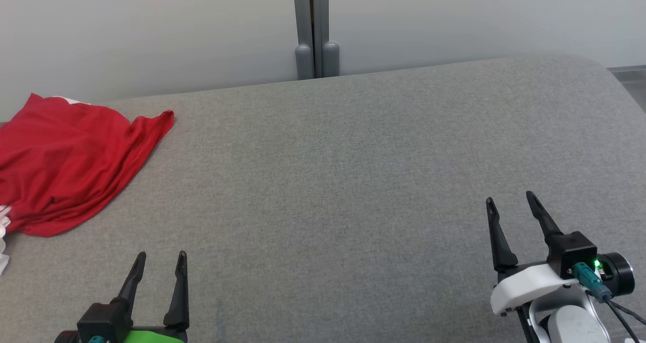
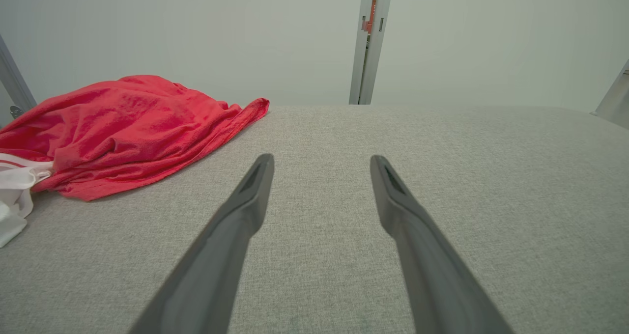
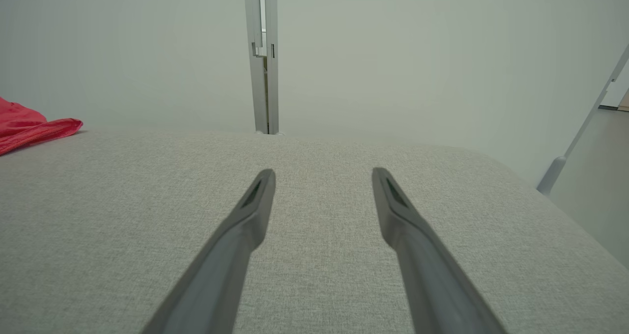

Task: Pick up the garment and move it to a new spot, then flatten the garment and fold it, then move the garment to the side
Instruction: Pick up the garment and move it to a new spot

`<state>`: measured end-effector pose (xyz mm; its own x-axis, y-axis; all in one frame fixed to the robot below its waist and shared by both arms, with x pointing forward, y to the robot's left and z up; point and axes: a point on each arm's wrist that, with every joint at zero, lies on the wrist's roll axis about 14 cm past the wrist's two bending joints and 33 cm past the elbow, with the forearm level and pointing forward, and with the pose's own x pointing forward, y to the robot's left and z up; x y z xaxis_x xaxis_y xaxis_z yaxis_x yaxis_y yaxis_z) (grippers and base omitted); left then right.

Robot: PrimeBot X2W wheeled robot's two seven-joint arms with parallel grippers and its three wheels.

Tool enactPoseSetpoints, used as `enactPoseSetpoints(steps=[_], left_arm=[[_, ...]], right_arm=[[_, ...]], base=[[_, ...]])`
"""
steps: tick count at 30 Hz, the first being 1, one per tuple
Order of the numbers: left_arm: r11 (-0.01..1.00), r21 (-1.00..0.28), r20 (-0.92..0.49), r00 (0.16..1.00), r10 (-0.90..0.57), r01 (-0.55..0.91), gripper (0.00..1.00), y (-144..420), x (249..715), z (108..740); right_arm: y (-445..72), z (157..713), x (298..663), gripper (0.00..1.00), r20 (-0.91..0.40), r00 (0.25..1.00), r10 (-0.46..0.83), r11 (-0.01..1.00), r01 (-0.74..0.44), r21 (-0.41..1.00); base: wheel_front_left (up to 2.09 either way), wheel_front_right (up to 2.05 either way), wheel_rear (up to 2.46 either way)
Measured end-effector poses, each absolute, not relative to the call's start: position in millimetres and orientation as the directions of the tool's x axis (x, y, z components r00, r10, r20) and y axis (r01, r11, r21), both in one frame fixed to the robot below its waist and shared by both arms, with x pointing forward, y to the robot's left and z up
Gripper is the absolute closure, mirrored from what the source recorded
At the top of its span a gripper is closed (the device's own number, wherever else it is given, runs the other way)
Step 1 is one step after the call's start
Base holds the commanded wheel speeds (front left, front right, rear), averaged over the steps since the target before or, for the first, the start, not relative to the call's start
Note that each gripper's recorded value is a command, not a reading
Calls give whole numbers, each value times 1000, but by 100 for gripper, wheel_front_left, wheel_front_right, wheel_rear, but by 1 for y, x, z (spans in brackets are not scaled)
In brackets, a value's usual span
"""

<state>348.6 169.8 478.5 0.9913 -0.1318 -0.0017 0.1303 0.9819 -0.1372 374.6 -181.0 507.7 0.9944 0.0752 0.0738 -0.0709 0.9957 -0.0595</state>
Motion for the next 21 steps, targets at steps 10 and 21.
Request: enactPoseSetpoints(steps=[10,21], left_arm=[[983,-131,-7,991,-130,128,0,173,345,477],[992,-128,-14,1000,4,-6,0,214,316,475]], right_arm=[[-176,507,376,0,74,993,90,995,-86,-48],[-124,500,386,0,53,971,235,972,-234,-26]], base=[[0,0,0],[0,0,0]])
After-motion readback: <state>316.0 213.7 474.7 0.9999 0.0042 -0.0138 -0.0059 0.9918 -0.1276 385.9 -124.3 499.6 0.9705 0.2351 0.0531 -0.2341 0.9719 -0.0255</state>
